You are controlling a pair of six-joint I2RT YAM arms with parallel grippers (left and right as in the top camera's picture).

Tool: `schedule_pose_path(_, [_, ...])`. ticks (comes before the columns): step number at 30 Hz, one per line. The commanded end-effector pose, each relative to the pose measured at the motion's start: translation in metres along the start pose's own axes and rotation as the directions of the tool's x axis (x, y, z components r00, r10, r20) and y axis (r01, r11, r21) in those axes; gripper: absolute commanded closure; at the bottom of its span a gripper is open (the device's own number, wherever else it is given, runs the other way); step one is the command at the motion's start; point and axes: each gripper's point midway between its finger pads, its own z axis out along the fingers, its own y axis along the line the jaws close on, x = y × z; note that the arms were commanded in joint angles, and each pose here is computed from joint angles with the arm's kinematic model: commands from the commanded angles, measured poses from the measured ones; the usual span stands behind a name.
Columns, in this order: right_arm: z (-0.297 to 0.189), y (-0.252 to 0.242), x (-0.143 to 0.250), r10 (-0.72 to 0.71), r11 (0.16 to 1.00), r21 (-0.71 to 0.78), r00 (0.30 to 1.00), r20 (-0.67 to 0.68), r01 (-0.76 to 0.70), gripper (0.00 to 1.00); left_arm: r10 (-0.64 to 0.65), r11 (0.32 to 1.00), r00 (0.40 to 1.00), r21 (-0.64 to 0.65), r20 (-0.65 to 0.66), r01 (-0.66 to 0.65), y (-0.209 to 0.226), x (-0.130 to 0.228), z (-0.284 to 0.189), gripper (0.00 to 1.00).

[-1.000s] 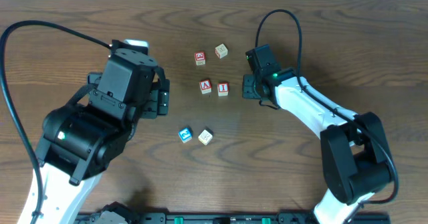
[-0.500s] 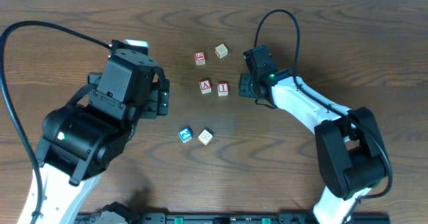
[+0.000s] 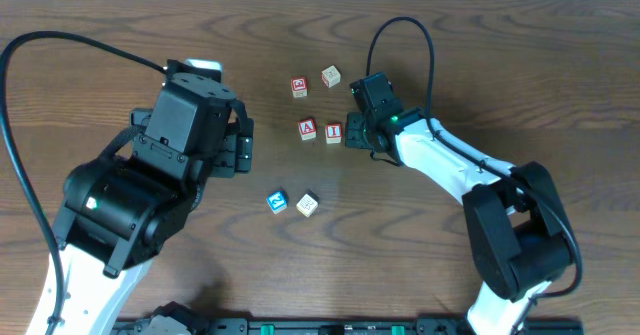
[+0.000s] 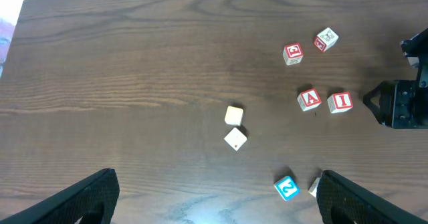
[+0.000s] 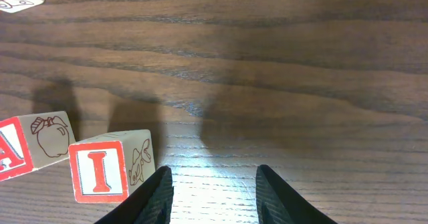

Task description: Spell out Ai2

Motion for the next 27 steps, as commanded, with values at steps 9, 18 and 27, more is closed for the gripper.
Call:
schedule_pose_path(9, [0.012,0.002,0.007,0.009,1.0,-0.004,1.0,-0.017,-0.009,0.59,-0.007,1.0,1.0,-0.016,0.014,0.007,0.004,-0.002,-0.002,0.05])
schedule_pose_path(18, [0.014,0.006,0.009,0.001,1.0,-0.014,1.0,-0.018,-0.002,0.59,-0.011,1.0,1.0,-0.016,0.014,0.011,0.004,-0.002,-0.002,0.04])
schedule_pose_path(27, [0.019,0.009,0.012,0.0,1.0,-0.027,0.999,-0.032,-0.001,0.57,-0.011,1.0,1.0,-0.017,0.014,0.011,0.004,-0.002,-0.002,0.05])
